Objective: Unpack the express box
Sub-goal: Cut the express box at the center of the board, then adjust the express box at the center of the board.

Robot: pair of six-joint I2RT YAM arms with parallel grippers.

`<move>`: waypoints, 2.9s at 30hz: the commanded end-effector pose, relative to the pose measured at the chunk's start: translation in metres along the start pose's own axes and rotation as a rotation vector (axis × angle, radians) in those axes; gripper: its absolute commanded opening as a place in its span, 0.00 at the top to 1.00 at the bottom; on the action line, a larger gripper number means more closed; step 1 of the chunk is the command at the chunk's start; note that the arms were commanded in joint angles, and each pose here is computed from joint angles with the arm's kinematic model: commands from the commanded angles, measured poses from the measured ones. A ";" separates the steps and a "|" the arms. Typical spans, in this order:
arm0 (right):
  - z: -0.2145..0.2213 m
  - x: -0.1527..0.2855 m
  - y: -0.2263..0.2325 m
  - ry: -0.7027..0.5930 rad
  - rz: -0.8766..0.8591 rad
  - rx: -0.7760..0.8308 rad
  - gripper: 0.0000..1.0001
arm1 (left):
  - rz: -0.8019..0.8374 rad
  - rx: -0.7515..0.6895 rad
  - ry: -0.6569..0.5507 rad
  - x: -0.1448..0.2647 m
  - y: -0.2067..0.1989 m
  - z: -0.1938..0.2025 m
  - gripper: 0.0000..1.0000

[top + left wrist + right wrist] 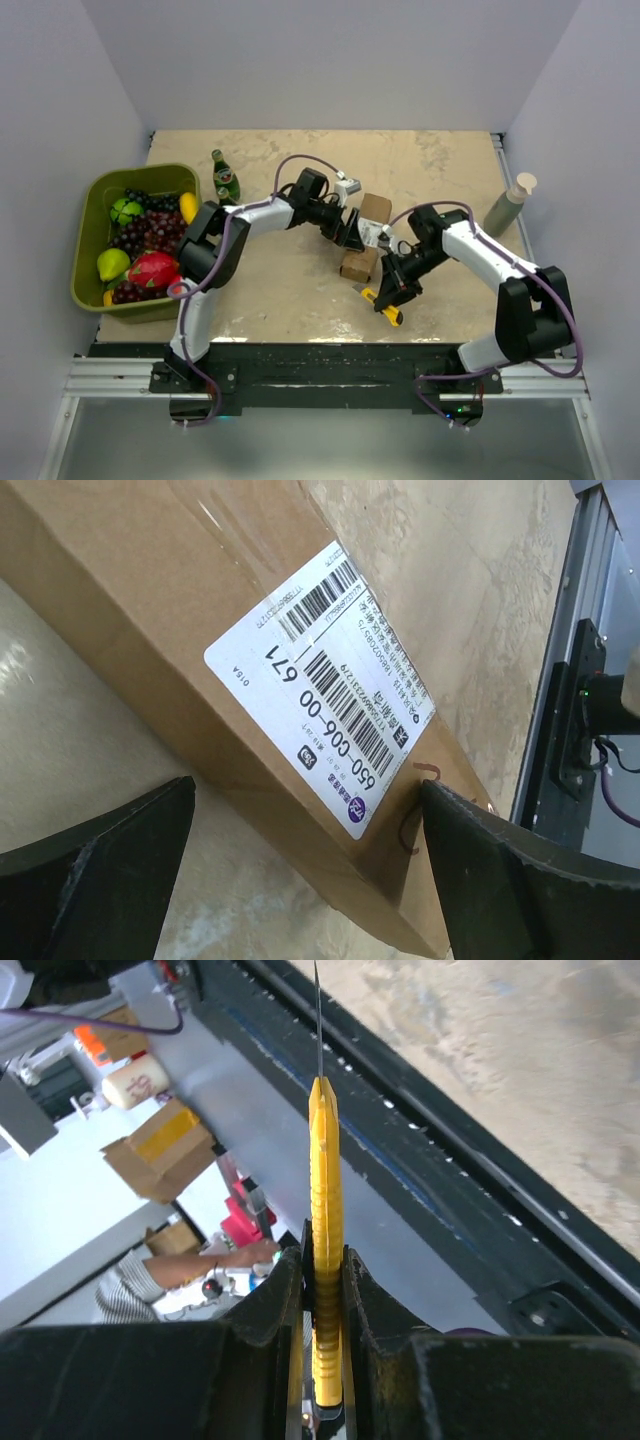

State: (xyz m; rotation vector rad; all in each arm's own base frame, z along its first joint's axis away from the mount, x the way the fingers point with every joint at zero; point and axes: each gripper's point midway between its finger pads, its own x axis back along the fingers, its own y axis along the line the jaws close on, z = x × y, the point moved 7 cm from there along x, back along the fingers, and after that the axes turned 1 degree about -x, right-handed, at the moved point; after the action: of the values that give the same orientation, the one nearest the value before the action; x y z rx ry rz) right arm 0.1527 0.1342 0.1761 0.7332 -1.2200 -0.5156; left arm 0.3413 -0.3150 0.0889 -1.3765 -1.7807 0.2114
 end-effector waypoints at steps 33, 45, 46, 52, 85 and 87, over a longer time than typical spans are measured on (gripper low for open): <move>-0.218 0.117 -0.091 -0.870 0.614 0.137 1.00 | -0.358 -0.330 -0.012 0.072 0.012 0.040 0.12; -0.298 0.043 -0.045 -0.777 0.486 0.294 1.00 | -0.156 -0.410 0.037 0.019 -0.033 0.043 0.12; -0.304 0.041 -0.037 -0.781 0.460 0.307 1.00 | -0.140 -0.418 0.036 0.017 -0.040 0.042 0.12; -0.321 0.012 0.001 -0.757 0.336 0.381 1.00 | -0.084 -0.451 0.059 0.010 -0.069 0.045 0.12; -0.073 0.056 -0.012 -0.500 0.376 0.085 1.00 | -0.245 -0.109 -0.218 0.118 0.041 -0.074 0.09; -0.057 0.047 -0.021 -0.465 0.382 0.047 1.00 | -0.223 -0.054 -0.187 0.111 0.045 -0.055 0.09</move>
State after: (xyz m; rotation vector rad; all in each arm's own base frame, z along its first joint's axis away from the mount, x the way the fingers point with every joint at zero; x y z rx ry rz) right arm 0.2609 0.1107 0.1853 0.4331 -1.8709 -0.3485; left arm 0.4190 -0.2156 0.1473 -1.1489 -2.1406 0.0485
